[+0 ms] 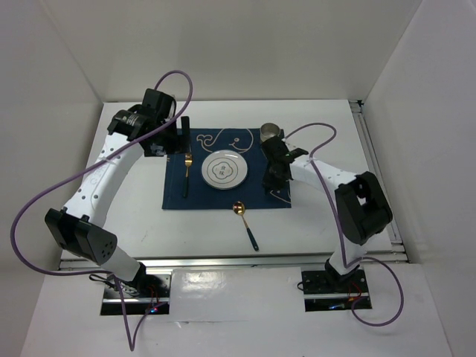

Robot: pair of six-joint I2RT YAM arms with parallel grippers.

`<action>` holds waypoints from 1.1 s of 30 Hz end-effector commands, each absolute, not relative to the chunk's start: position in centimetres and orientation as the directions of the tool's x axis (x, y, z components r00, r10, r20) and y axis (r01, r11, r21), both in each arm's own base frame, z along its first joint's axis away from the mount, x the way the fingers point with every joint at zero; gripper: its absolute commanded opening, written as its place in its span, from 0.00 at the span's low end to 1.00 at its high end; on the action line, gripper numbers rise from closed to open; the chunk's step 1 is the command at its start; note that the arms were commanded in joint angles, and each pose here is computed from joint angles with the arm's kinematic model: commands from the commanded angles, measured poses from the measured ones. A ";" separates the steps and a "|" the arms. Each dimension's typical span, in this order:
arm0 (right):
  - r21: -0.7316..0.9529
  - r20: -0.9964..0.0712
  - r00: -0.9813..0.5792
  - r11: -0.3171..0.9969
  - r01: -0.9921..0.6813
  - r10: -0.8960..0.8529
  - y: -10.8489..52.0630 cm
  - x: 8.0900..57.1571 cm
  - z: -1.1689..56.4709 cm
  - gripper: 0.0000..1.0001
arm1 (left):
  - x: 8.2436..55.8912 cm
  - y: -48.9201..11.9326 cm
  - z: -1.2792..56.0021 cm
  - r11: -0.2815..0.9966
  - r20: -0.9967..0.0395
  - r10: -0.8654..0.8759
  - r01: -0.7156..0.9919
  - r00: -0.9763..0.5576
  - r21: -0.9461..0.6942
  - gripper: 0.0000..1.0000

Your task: Set the dinner table for one person

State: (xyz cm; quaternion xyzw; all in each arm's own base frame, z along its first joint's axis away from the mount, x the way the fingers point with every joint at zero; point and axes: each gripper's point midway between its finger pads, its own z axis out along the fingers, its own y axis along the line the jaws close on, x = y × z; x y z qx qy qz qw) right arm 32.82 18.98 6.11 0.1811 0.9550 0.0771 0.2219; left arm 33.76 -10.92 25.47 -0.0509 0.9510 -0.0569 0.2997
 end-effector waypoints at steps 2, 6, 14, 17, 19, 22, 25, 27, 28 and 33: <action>0.288 -0.392 -0.815 0.898 0.332 0.427 20.7 34.2 6.0 0.00 | 33.8 -10.5 27.3 0.989 -0.609 -0.116 -0.036 -0.785 -0.143 0.98; 0.278 -0.399 -0.827 0.911 0.304 0.397 21.2 34.5 5.1 0.00 | 33.7 -10.5 27.0 0.990 -0.602 -0.115 -0.037 -0.790 -0.140 0.98; 0.230 -0.397 -0.877 0.954 0.192 0.272 22.6 35.0 3.1 0.00 | 33.7 -10.5 27.0 0.990 -0.602 -0.115 -0.037 -0.790 -0.140 0.98; 0.176 -0.439 -0.878 0.976 0.126 0.193 23.3 35.1 2.9 0.00 | 33.7 -10.4 27.0 0.990 -0.605 -0.115 -0.043 -0.788 -0.133 0.98; 0.148 -0.459 -0.871 0.982 0.115 0.172 23.1 35.8 3.0 0.00 | 33.6 -10.3 26.6 0.991 -0.598 -0.113 -0.044 -0.793 -0.130 0.98; 0.079 -0.445 -0.885 0.990 0.113 0.136 22.4 35.3 2.2 0.00 | 33.6 -10.3 26.6 0.991 -0.598 -0.113 -0.044 -0.793 -0.130 0.98; 0.057 -0.455 -0.880 0.991 0.122 0.135 22.1 35.7 2.5 0.00 | 33.6 -10.3 26.6 0.991 -0.598 -0.113 -0.044 -0.793 -0.130 0.98; 0.038 -0.450 -0.882 0.990 0.136 0.139 21.7 35.6 2.6 0.06 | 33.6 -10.3 26.6 0.991 -0.598 -0.113 -0.044 -0.793 -0.130 0.98; 0.038 -0.450 -0.882 0.990 0.136 0.139 21.7 35.6 2.6 0.06 | 33.6 -10.3 26.6 0.991 -0.598 -0.113 -0.044 -0.793 -0.130 0.98; 0.040 -0.476 -0.864 0.986 0.163 0.162 21.2 35.6 3.8 0.35 | 33.6 -10.5 26.6 0.990 -0.595 -0.113 -0.039 -0.795 -0.136 0.98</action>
